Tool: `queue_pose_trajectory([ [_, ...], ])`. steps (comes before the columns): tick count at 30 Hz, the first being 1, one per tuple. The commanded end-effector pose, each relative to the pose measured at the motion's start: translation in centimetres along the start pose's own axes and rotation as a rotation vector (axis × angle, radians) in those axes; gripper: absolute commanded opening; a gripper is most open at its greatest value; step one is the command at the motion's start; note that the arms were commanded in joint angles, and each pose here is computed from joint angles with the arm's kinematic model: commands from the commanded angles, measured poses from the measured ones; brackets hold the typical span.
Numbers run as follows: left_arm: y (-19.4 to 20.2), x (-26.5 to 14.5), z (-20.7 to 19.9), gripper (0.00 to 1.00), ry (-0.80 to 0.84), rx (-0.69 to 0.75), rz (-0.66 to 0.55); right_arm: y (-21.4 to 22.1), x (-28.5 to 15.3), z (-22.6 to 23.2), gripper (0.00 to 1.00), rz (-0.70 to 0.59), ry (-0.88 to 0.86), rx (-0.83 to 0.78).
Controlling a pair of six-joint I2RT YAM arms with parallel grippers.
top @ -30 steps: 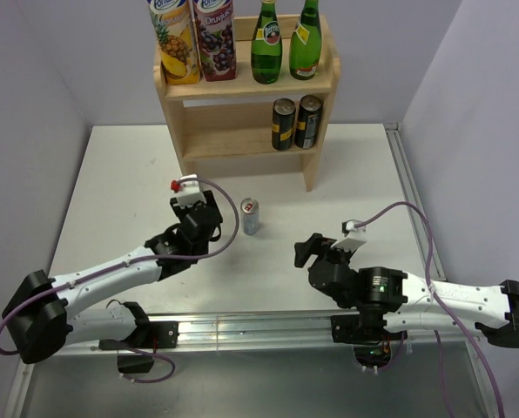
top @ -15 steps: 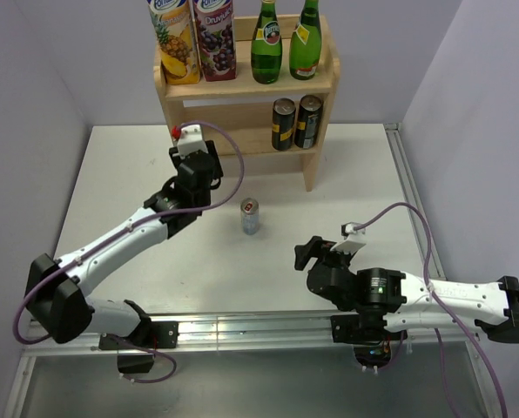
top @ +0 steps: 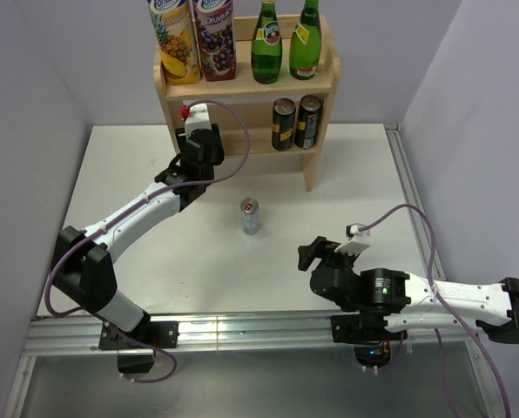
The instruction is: Place and organize the beverage onto the shelf
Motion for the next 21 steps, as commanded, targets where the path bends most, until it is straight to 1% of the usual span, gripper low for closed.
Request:
queue_pose_trajectory([
  [1,-5.0,0.7,-1.3,0.0,0.042,-0.09,-0.113,-0.9,-0.2,-0.1,0.85,-0.035,0.01,0.038],
  [11,-4.4,3.5,-0.8,0.0,-0.002,-0.102,-0.119,-0.7,-0.2,-0.3,0.84,-0.03,0.016,0.029],
  [18,-4.8,4.0,-0.1,0.0,-0.033,-0.116,-0.178,0.0,0.0,-0.2,0.84,-0.015,0.009,0.033],
  [21,-4.4,4.5,-0.1,0.0,-0.041,-0.108,-0.163,0.1,0.0,-0.3,0.84,-0.015,0.01,0.038],
])
Point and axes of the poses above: each gripper's point midway between its finger pads, its own x axis out along the fingers, its own z axis along the line the jaws close on, y = z × x, the point moved 3 cm from there along -x, back along the fingers, and after that the axes turned 9 degrees about -x, right-handed, at the moved point
